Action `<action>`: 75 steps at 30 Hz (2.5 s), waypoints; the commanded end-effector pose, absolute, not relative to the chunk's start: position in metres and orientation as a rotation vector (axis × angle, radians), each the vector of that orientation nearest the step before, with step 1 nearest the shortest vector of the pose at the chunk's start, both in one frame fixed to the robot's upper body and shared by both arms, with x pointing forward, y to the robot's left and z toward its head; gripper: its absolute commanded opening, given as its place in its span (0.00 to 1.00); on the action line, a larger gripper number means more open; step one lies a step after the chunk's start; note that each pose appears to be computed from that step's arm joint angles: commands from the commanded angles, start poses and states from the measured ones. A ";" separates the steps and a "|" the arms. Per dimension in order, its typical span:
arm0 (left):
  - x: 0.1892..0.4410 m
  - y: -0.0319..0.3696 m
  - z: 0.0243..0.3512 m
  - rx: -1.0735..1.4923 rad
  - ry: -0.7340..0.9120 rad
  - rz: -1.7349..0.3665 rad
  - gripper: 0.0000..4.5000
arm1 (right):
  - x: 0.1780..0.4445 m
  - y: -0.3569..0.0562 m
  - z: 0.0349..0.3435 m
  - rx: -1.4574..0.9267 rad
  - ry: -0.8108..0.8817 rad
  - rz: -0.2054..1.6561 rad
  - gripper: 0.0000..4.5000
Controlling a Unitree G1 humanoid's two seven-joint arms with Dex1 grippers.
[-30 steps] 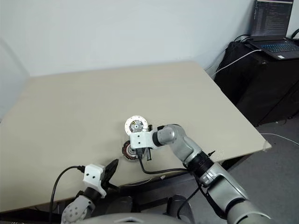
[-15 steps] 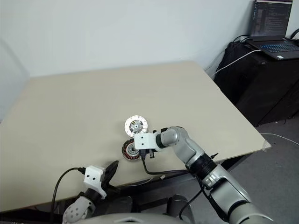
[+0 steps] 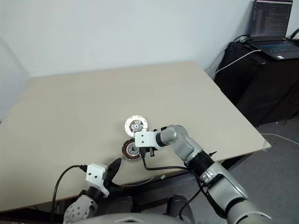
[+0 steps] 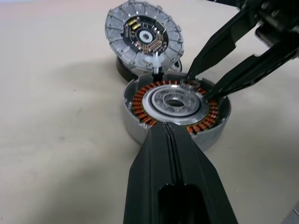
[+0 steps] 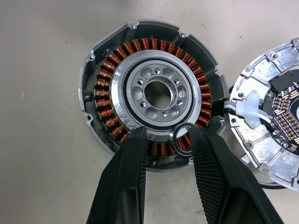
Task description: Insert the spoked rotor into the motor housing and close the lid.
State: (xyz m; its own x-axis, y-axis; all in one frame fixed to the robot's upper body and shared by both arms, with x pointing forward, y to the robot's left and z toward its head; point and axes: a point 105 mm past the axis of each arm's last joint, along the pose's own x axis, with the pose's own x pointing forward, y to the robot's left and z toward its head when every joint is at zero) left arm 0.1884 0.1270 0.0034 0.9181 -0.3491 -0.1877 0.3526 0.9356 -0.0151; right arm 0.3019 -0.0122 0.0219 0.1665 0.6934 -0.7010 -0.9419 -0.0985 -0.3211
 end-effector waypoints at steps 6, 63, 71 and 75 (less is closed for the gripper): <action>0.193 0.124 0.021 0.018 0.148 -0.360 0.00 | 0.309 -0.013 0.028 -0.923 0.348 1.415 0.35; 0.189 0.128 0.002 0.008 0.158 -0.362 0.00 | 0.292 0.018 0.035 -0.914 0.270 1.516 0.01; 0.189 0.128 0.003 0.008 0.155 -0.365 0.00 | 0.293 0.015 0.029 -0.905 0.294 1.501 0.01; 0.189 0.128 0.004 0.007 0.154 -0.368 0.00 | 0.295 0.012 0.027 -0.907 0.307 1.491 0.01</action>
State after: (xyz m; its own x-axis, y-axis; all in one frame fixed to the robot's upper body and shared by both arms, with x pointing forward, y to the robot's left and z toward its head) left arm 0.1861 0.1286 -0.0072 0.9144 -0.3529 -0.1985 0.3545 0.9346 -0.0286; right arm 0.2912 0.0115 0.0214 0.0967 0.7069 -0.7007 -0.9330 -0.1808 -0.3111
